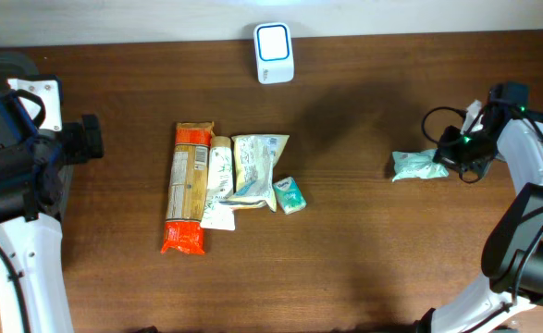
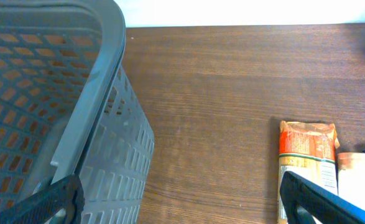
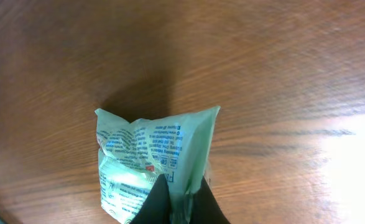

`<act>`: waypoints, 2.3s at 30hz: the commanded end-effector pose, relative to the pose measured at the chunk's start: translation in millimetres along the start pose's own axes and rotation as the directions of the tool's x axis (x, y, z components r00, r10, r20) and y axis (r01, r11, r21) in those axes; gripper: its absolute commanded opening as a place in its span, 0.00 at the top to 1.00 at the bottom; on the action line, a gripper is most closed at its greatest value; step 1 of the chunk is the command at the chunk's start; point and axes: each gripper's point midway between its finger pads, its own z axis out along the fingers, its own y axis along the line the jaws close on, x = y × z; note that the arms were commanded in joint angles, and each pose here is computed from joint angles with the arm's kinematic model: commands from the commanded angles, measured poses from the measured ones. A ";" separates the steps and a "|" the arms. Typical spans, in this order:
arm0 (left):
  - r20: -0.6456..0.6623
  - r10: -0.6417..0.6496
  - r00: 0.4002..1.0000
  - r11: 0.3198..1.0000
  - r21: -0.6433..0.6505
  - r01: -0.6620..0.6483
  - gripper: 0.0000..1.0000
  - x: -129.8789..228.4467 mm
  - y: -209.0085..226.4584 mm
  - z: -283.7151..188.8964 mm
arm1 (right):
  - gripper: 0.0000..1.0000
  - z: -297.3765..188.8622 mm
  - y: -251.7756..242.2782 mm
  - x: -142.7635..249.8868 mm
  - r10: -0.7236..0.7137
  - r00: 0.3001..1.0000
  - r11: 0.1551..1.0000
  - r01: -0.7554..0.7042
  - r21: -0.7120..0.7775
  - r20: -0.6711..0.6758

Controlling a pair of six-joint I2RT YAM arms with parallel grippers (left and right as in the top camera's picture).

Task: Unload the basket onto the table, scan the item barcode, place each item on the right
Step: 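Reach the right gripper to the small green box and grasp it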

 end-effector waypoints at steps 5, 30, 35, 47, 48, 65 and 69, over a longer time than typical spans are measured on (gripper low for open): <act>0.013 0.013 1.000 1.000 0.004 -0.013 0.01 -4.2 0.7 -2.5 | 0.26 -39.1 7.4 -2.7 0.021 0.999 0.999 -0.019 0.032 -0.040; 0.014 0.013 1.000 1.000 0.004 -0.013 0.01 -4.3 0.7 -2.5 | 0.46 78.4 268.6 222.9 -0.913 0.319 0.278 0.943 0.185 -0.254; 0.014 0.013 1.000 1.000 0.004 -0.013 0.01 -4.3 0.7 -2.5 | 0.54 94.6 258.6 227.5 -0.900 0.313 0.269 0.946 0.179 -0.303; 0.014 0.013 1.000 1.000 0.004 -0.013 0.01 -4.3 0.7 -2.5 | 0.96 59.0 264.4 218.6 -0.891 0.360 0.323 0.931 0.171 -0.275; 0.014 0.013 1.000 1.000 0.004 -0.013 0.01 -4.3 0.7 -2.5 | 0.96 47.3 269.2 215.5 -0.889 0.379 0.352 0.925 0.144 -0.256; 0.014 0.013 1.000 1.000 0.004 -0.013 0.01 -4.3 0.7 -2.5 | 0.94 74.0 223.6 181.0 -0.588 0.772 0.732 0.380 -0.565 -0.242; 0.014 0.013 1.000 1.000 0.004 -0.013 0.01 -4.3 0.7 -2.5 | 0.62 88.9 183.5 162.1 -0.542 0.793 0.824 0.437 -0.362 -0.278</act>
